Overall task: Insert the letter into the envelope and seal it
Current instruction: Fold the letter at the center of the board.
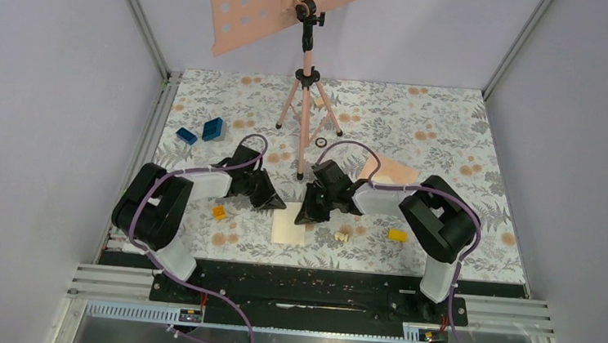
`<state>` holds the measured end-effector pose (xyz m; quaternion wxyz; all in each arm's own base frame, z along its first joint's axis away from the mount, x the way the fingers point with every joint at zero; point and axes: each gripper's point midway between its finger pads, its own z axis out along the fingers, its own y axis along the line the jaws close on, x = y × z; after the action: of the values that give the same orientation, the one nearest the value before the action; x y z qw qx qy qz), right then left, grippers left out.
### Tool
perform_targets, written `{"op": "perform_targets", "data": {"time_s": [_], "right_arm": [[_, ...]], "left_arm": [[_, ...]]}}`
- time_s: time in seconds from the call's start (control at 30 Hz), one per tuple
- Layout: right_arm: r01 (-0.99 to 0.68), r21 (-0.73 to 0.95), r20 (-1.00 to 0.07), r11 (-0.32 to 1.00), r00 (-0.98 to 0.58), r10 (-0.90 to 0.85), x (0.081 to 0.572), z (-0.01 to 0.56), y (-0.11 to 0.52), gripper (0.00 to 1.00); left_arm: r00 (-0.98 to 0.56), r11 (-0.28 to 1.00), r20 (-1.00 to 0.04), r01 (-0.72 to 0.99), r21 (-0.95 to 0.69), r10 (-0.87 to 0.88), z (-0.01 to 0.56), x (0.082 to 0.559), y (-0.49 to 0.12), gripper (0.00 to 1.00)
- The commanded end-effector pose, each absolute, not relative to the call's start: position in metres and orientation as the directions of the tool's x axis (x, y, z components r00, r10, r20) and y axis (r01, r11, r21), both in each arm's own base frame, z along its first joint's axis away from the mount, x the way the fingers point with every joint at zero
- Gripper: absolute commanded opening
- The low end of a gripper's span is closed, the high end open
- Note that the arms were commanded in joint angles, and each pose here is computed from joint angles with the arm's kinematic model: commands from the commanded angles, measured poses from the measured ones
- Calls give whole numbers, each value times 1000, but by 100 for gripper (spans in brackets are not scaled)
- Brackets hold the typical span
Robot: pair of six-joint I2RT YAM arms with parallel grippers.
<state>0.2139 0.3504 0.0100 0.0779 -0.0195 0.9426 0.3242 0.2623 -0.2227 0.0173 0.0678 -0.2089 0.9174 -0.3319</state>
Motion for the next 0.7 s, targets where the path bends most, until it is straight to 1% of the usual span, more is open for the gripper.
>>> {"op": "perform_targets", "data": {"time_s": [0.0, 0.13, 0.3, 0.47, 0.53, 0.67], "right_arm": [[-11, 592, -138, 806, -987, 88, 224, -10, 336, 0], [23, 572, -113, 820, -988, 106, 219, -24, 324, 0], [36, 577, -97, 816, -989, 112, 218, -27, 324, 0], [41, 574, -95, 818, -989, 116, 218, -28, 322, 0], [42, 572, -93, 819, -989, 116, 217, -29, 321, 0], [48, 568, -95, 821, -988, 124, 218, -29, 318, 0]], "left_arm": [[-919, 728, -54, -272, -629, -390, 36, 255, -218, 1], [-925, 734, -41, -272, -622, -378, 33, 241, -216, 3], [-935, 762, 27, -305, -572, -354, 3, 213, -215, 2], [-924, 800, 70, -361, -479, -375, -31, 192, -199, 0], [-929, 793, 89, -355, -494, -360, -29, 188, -203, 0], [-945, 782, 62, -301, -545, -321, -4, 185, -214, 0]]}}
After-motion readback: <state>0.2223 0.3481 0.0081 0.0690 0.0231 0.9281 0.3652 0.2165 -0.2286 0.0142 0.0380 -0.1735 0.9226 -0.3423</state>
